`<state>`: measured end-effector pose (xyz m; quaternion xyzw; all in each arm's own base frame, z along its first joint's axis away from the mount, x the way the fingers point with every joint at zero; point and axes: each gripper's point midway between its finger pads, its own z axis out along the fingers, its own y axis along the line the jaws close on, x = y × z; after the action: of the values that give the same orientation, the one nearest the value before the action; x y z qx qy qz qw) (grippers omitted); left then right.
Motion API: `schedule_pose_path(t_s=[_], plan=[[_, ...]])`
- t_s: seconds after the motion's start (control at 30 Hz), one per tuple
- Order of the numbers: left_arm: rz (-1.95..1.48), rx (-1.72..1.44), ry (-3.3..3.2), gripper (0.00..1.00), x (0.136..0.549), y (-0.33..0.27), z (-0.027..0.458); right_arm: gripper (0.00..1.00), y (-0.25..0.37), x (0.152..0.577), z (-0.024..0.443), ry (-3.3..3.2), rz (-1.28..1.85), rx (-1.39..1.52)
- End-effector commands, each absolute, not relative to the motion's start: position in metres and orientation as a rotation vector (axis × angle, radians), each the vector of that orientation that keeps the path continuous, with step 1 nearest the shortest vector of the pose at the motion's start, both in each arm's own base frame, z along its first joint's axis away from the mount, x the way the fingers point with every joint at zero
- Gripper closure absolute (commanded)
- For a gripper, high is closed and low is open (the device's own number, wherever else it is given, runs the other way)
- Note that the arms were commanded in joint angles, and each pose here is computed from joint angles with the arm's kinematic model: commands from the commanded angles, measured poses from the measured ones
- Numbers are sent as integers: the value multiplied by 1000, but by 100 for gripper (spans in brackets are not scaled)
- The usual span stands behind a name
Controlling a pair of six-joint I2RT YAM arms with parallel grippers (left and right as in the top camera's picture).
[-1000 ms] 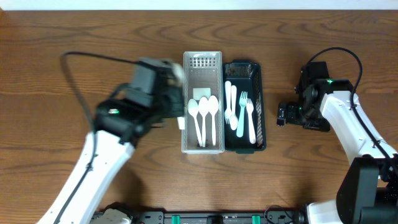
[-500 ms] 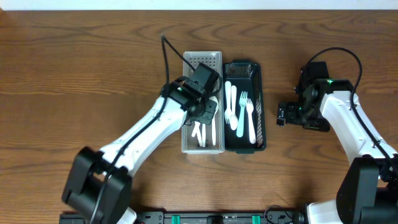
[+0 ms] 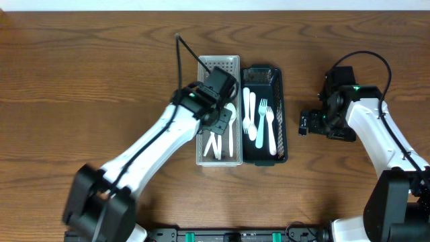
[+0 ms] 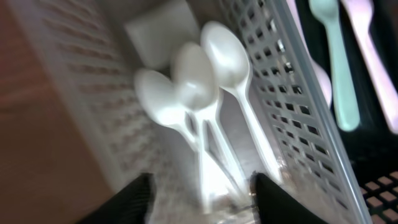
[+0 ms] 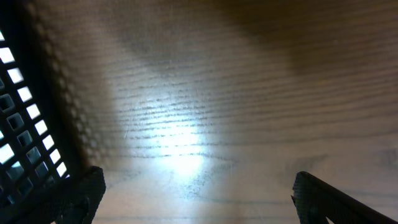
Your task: Pack container
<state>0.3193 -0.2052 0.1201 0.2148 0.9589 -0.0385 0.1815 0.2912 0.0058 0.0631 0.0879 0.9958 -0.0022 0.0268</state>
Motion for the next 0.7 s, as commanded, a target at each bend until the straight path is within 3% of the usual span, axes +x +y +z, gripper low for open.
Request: schedule_pose_path(t_s=[0.0,0.13,0.43,0.67], plan=[[39,403,2508,25,342,-170,196,1,6,295,62,3059,9,294],[29,218,2426,0,350,-128,234,1,11,319,74,2973,24,244],[115,-119,2354,2,400,-38,238,1,25,432,160,2507,78,104],[169,-211,2356,2,413,-6,228,1,-2,473,204,2250,-98,161]])
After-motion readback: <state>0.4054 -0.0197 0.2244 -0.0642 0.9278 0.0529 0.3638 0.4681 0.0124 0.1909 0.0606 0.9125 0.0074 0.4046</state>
